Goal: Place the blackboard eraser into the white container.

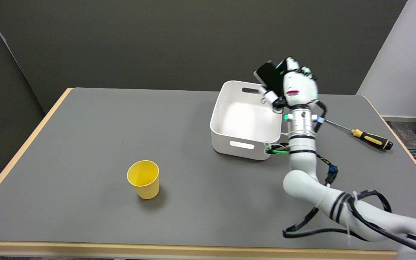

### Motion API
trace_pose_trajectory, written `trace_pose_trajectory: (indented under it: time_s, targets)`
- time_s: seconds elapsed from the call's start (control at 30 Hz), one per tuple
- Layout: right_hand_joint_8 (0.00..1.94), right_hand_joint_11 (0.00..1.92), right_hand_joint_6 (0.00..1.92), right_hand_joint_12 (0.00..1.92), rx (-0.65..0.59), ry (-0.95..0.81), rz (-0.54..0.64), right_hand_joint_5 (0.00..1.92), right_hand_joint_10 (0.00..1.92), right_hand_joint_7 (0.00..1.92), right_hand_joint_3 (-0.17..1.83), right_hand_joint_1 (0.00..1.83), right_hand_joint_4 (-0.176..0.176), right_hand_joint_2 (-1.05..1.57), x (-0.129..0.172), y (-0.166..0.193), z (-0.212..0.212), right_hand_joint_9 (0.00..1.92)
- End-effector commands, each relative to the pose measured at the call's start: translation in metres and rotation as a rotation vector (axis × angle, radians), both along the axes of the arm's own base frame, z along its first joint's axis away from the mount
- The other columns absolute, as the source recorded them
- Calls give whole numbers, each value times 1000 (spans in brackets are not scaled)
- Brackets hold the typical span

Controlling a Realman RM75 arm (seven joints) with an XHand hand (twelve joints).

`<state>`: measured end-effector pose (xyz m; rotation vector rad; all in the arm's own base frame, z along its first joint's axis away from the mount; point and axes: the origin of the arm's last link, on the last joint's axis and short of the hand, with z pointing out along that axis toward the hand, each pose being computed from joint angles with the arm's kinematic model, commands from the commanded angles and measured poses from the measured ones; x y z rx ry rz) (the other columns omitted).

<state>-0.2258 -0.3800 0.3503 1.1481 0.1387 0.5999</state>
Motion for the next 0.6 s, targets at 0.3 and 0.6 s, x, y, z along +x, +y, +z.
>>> trace_pose_trajectory:
  time_s: [0.3, 0.6]
  targets:
    - [171, -1, 228, 1074, 38, -483, -253, 40, 385, 24, 925, 575, -96, 625, -105, -9, 27, -1]
    - [-1, -1, 14, 803, 77, -370, -23, -1, -1, -1, 702, 534, -66, 633, -47, 9, 21, -1]
